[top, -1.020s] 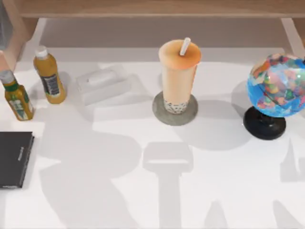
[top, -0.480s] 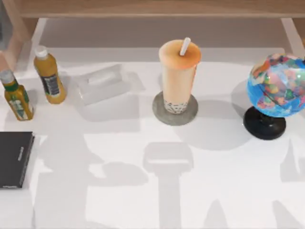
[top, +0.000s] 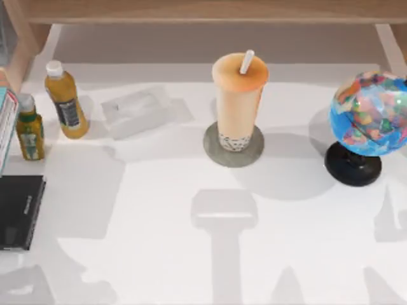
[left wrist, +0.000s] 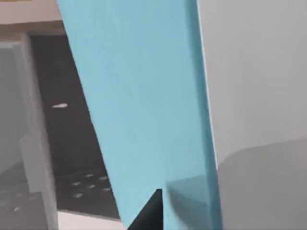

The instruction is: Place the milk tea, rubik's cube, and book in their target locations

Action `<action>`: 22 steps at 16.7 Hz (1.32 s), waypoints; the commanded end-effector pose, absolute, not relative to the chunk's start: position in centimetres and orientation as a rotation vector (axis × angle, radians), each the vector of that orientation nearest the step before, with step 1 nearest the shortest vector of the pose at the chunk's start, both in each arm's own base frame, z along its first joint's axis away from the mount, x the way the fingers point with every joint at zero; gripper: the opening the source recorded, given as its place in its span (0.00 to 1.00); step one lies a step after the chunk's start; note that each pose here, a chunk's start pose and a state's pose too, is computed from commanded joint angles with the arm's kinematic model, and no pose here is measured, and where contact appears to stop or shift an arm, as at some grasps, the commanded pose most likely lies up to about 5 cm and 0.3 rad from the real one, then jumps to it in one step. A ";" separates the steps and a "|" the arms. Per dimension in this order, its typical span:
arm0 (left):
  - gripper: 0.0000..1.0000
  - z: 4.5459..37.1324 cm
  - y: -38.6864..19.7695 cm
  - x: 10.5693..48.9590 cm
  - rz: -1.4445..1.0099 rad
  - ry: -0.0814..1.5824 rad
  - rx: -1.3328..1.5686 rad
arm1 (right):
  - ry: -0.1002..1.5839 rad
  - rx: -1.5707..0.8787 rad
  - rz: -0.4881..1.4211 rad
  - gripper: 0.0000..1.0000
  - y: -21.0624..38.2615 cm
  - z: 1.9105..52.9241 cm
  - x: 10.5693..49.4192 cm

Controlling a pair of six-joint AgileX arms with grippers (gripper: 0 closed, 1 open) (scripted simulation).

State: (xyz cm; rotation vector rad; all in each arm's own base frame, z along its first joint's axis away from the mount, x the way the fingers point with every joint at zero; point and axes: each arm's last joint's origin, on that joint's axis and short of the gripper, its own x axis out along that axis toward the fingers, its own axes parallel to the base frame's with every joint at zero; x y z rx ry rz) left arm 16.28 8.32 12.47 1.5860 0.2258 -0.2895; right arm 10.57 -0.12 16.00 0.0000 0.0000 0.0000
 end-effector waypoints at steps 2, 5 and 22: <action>0.00 9.9 7.7 14.9 -0.390 0.322 1.561 | 0.000 0.000 0.000 1.00 -0.1 16.0 10.6; 0.00 8.7 7.3 14.2 -0.439 0.380 1.541 | 0.000 0.000 0.000 1.00 -0.1 16.0 10.6; 0.38 8.5 7.3 14.7 -0.439 0.380 1.541 | 0.000 0.000 0.000 1.00 -0.1 16.0 10.6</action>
